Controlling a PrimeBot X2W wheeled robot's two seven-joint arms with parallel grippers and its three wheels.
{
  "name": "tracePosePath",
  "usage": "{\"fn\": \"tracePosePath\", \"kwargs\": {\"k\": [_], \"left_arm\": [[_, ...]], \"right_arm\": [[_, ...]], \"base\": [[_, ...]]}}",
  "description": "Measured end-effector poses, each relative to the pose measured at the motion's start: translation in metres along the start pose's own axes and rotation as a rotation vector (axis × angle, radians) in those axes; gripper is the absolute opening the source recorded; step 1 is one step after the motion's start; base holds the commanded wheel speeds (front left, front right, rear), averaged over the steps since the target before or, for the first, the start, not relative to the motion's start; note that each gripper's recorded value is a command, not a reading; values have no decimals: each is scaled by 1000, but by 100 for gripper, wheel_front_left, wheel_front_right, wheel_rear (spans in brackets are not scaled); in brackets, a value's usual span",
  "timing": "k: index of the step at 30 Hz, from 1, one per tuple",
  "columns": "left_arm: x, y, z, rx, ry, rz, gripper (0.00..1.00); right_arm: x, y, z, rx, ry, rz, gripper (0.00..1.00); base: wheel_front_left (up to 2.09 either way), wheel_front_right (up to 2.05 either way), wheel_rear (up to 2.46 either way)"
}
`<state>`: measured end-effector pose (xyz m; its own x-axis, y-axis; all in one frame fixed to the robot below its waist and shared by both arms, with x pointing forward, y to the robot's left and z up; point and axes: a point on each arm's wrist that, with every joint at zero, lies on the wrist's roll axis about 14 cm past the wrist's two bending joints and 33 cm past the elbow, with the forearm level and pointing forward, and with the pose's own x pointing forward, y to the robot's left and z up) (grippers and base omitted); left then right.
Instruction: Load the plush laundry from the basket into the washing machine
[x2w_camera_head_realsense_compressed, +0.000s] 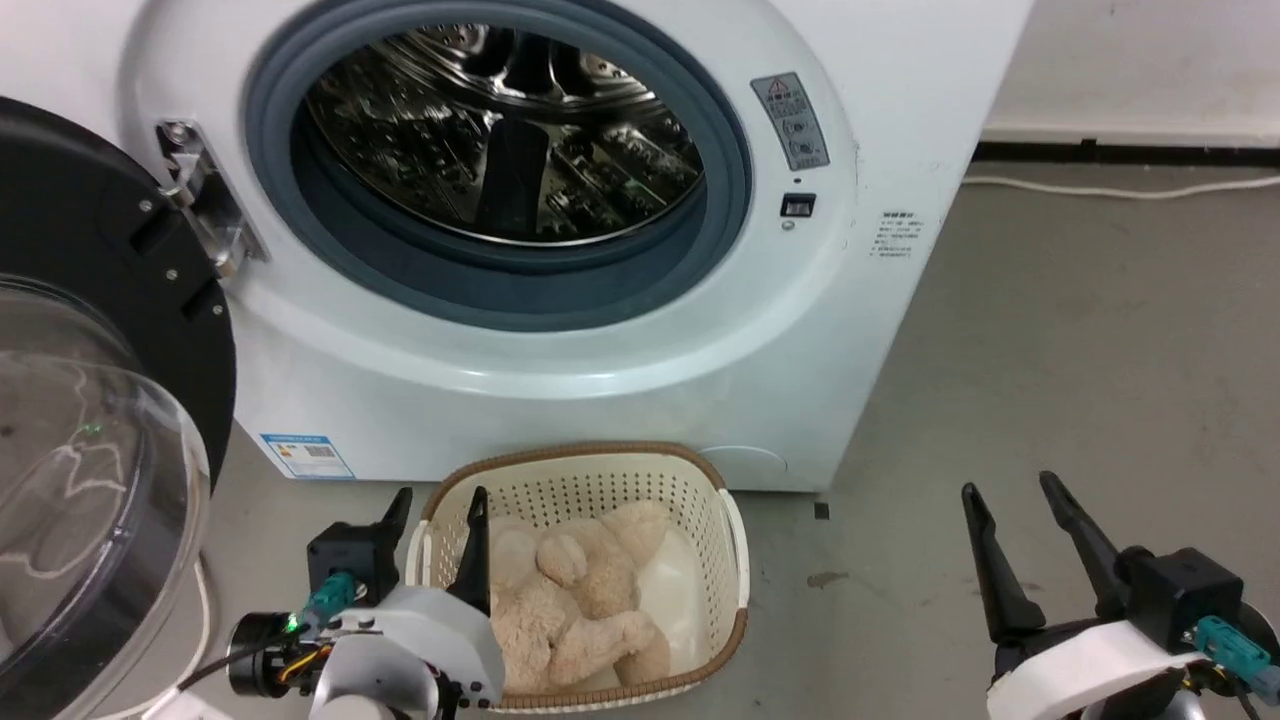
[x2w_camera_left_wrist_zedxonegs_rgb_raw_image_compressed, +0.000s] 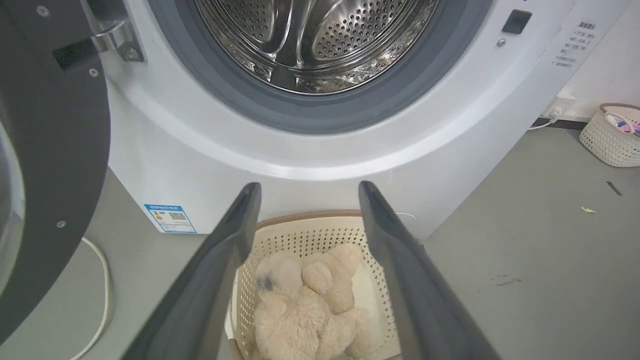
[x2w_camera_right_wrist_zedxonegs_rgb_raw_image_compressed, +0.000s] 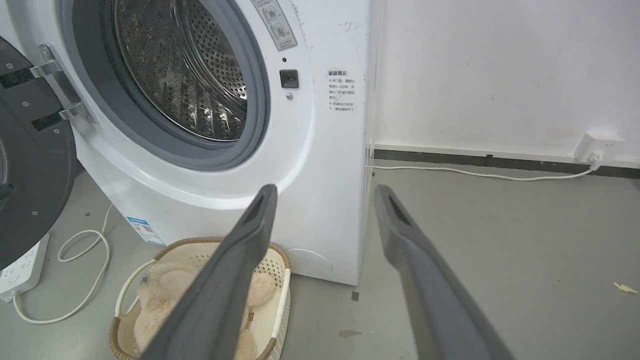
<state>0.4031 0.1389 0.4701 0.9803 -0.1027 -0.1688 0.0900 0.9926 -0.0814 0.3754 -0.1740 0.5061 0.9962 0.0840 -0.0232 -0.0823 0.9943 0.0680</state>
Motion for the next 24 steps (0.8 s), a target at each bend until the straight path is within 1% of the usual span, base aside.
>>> {"fn": "tracePosePath", "kwargs": {"k": [14, 24], "left_arm": [[35, -9, -69, -87, 273, -7, 100], [49, -8, -118, -129, 440, 25, 100]], "right_arm": [[10, -14, -23, 59, 44, -44, 100], [18, -24, -42, 94, 81, -77, 100]], "base": [[0, 0, 0], [0, 0, 0]]}}
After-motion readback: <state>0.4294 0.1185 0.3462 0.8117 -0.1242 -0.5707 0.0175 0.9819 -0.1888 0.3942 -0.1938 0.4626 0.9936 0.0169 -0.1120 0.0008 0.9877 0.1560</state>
